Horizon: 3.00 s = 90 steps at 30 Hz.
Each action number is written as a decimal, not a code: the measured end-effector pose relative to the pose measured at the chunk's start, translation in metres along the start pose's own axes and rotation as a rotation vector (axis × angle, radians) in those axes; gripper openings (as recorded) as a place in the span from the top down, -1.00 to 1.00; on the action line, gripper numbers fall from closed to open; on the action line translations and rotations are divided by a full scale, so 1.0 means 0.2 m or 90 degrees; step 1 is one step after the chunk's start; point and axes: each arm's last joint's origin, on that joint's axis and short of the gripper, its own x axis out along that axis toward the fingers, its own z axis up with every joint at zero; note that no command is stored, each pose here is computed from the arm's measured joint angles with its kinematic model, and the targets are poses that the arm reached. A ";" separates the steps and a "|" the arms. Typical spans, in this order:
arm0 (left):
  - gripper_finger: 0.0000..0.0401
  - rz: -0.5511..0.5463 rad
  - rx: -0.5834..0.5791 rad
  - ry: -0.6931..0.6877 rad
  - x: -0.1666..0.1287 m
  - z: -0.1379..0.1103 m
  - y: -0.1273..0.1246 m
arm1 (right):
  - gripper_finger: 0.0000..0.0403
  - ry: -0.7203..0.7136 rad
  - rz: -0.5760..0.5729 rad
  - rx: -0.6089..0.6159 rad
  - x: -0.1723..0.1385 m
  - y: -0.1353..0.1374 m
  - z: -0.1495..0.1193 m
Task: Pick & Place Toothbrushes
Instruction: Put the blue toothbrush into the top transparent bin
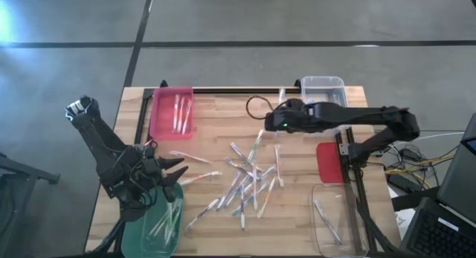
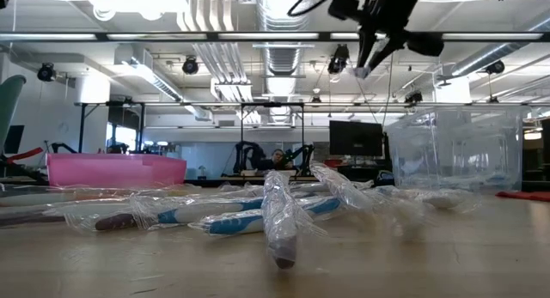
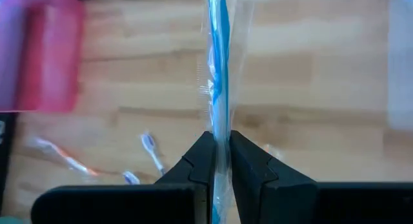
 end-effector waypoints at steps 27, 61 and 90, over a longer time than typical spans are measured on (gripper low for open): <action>0.24 0.000 0.000 0.000 0.00 0.00 0.00 | 0.86 -0.229 -0.099 -0.244 -0.30 -0.32 0.42; 0.24 0.000 0.000 0.000 0.00 0.00 0.00 | 0.91 0.173 -0.355 -0.232 0.10 -0.54 0.61; 0.24 0.000 0.000 0.000 0.00 0.00 0.00 | 0.91 0.254 -0.423 -0.187 0.30 -0.75 0.54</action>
